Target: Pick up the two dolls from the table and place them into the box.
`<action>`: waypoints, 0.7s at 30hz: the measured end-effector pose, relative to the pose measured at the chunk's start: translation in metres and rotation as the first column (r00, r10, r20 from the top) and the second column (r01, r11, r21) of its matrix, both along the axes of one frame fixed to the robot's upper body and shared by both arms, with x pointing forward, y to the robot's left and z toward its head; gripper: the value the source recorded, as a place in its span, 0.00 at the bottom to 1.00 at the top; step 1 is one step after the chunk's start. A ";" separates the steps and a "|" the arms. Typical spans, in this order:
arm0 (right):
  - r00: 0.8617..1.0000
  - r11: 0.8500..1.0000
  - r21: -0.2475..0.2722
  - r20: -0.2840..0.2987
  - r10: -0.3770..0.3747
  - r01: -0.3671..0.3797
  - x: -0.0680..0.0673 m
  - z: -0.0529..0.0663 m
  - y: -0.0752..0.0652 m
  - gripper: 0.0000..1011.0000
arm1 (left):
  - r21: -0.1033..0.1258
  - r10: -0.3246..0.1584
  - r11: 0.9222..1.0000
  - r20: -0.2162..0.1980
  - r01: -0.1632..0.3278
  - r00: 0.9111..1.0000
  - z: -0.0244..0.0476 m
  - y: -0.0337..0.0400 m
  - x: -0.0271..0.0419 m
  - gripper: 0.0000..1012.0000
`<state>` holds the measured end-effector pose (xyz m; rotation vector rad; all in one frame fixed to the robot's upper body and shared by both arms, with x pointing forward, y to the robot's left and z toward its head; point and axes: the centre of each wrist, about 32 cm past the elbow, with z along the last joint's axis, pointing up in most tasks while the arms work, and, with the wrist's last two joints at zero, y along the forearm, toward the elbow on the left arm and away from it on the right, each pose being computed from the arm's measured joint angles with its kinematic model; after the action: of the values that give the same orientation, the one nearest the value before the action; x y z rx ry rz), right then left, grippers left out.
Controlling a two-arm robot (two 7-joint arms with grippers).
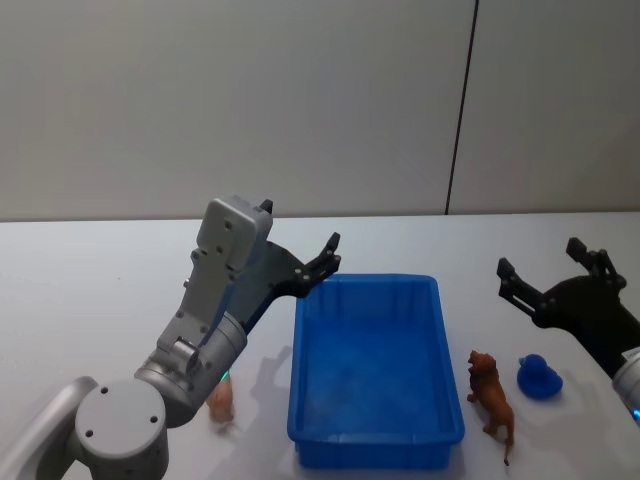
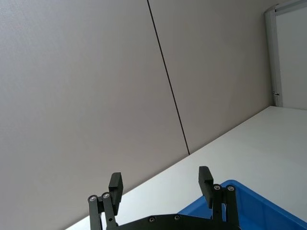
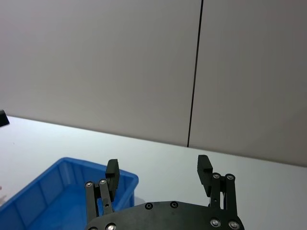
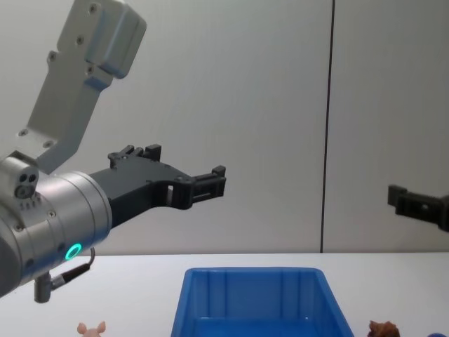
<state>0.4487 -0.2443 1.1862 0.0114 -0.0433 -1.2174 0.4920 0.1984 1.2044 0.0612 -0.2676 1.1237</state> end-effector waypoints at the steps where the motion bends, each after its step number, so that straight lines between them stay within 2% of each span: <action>1: 1.000 1.000 0.000 -0.006 0.002 -0.002 0.001 -0.001 -0.001 0.99 | 0.000 0.000 1.000 0.000 0.000 1.000 0.0000 0.0000 0.0000 0.99; 10: 0.994 0.999 -0.014 -0.102 0.028 -0.029 0.011 -0.010 -0.027 0.99 | 0.000 0.000 1.000 0.000 0.000 1.000 0.0000 0.0000 0.0000 0.99; 13: 0.989 0.999 -0.027 -0.142 0.038 -0.042 0.014 -0.014 -0.040 0.99 | 0.000 0.000 1.000 0.000 0.000 1.000 0.0000 0.0000 0.0000 0.99; 21: 0.976 0.996 -0.053 -0.209 0.055 -0.067 0.017 -0.020 -0.061 0.99 | 0.000 0.000 1.000 0.000 0.000 1.000 0.0000 0.0000 0.0000 0.99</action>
<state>0.4654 -0.3055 1.1662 -0.1655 0.1020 -1.1501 0.4920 0.1984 1.2044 0.0612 -0.2675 1.1237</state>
